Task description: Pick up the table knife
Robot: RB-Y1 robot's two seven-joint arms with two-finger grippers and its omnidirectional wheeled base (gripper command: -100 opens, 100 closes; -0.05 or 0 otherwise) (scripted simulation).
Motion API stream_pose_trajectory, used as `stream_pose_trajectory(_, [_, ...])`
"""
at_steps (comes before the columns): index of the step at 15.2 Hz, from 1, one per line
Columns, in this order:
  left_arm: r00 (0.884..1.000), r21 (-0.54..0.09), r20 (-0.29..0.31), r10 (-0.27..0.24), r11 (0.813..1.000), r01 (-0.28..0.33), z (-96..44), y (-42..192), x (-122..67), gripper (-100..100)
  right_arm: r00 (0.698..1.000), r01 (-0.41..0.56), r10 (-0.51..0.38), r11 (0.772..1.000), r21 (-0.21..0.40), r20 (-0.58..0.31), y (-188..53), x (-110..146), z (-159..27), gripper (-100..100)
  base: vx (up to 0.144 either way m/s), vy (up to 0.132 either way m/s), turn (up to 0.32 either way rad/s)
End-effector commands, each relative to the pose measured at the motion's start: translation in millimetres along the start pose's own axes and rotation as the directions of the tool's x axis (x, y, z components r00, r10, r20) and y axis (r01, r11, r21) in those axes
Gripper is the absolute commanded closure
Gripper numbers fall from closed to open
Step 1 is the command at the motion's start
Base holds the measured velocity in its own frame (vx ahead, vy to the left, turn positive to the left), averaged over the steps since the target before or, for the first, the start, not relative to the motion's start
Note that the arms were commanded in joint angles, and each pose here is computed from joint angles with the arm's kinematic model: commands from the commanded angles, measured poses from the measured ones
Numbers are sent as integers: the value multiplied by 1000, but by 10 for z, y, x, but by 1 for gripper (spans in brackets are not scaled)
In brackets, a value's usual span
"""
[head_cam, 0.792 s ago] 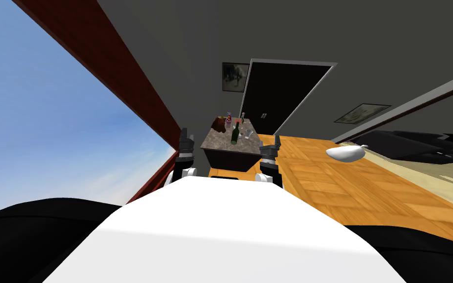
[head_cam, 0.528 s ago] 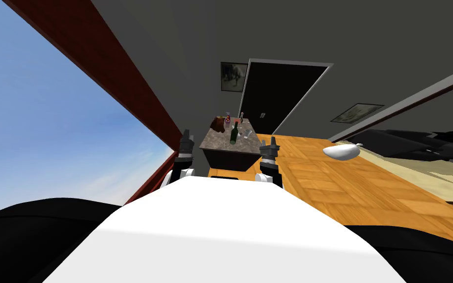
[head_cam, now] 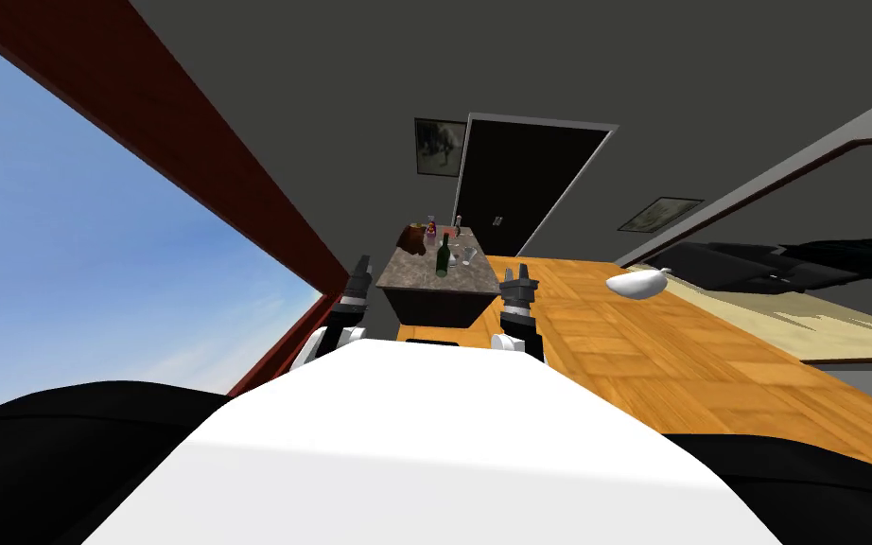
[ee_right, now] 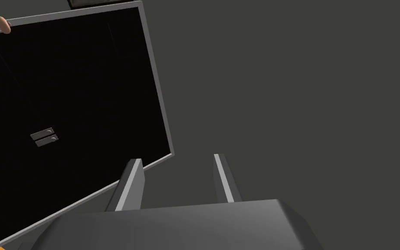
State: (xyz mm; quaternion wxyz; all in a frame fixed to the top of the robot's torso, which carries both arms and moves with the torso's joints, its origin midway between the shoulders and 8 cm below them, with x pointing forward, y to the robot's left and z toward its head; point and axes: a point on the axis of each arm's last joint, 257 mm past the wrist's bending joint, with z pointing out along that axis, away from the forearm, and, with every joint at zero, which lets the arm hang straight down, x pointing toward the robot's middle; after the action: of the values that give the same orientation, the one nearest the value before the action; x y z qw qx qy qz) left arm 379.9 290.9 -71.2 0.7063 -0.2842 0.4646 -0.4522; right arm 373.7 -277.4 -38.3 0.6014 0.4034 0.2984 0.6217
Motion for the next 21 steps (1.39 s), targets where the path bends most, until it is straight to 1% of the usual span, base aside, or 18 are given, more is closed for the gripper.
stream_pose_trajectory(1, [999,-20,-22,26,999,-27,-16,88,-7,-100,1000,0,0,1000,0,0,0,0,0,0,0,-58,-107])
stream_pose_trajectory(4, [993,-73,-77,92,992,-98,-67,333,-41,-100,1000,0,0,1000,0,0,0,0,0,0,-4,-60,-137])
stream_pose_trajectory(5, [993,-73,-77,92,992,-98,-67,333,-41,-100,1000,0,0,1000,0,0,0,0,0,0,6,-62,-110])
stream_pose_trajectory(7, [981,-134,-124,149,977,-166,-136,608,-111,-100,1000,0,0,1000,0,0,0,0,0,0,-3,-88,-203])
stream_pose_trajectory(8, [978,-130,-135,157,976,-175,-133,605,-110,-100,1000,0,0,1000,0,0,0,1,0,0,3,-94,-186])
stream_pose_trajectory(9, [971,-163,-154,181,965,-205,-175,751,-158,-100,1000,0,0,1000,0,0,0,0,0,0,8,-100,-170])
stream_pose_trajectory(10, [968,-159,-164,188,964,-214,-171,749,-159,-100,1000,0,0,1000,0,0,0,0,0,0,12,-84,-125])
stream_pose_trajectory(11, [959,-191,-187,212,950,-247,-216,897,-215,-100,1000,0,0,1000,0,0,0,0,0,0,12,-78,-152])
stream_pose_trajectory(12, [957,-188,-194,217,949,-254,-213,895,-216,-100,1000,0,0,1000,0,0,0,0,0,0,10,-69,-129])
stream_pose_trajectory(13, [945,-220,-220,241,932,-289,-261,1045,-279,-100,1000,0,0,1000,0,0,0,0,0,0,15,-80,-182])
stream_pose_trajectory(14, [944,-218,-224,244,931,-293,-258,1044,-281,-100,1000,0,0,1000,0,0,0,0,0,0,20,-76,-156])
stream_pose_trajectory(15, [930,-248,-252,267,911,-329,-310,1194,-352,-100,1000,0,0,1000,0,0,0,0,0,0,18,-72,-184])
stream_pose_trajectory(16, [929,-247,-254,269,911,-331,-308,1193,-353,-100,1000,0,0,1000,0,0,0,0,0,0,17,-72,-158])
stream_pose_trajectory(17, [917,-280,-279,286,889,-362,-368,1345,-428,-100,1000,0,0,1000,0,0,0,0,0,0,20,-87,-189])
stream_pose_trajectory(18, [913,-276,-285,291,887,-369,-362,1342,-432,-100,1000,0,0,1000,0,0,0,0,0,0,18,-83,-162])
stream_pose_trajectory(19, [900,-308,-311,306,863,-400,-426,1492,-512,-100,1000,0,0,1000,0,0,0,0,0,0,28,-81,-176])
stream_pose_trajectory(20, [896,-304,-317,311,862,-406,-420,1489,-517,-100,1000,0,0,1000,0,0,0,0,0,0,35,-76,-146])
stream_pose_trajectory(21, [880,-333,-346,325,834,-439,-485,1634,-603,-100,1000,0,0,1000,0,0,0,0,0,0,43,-83,-195])
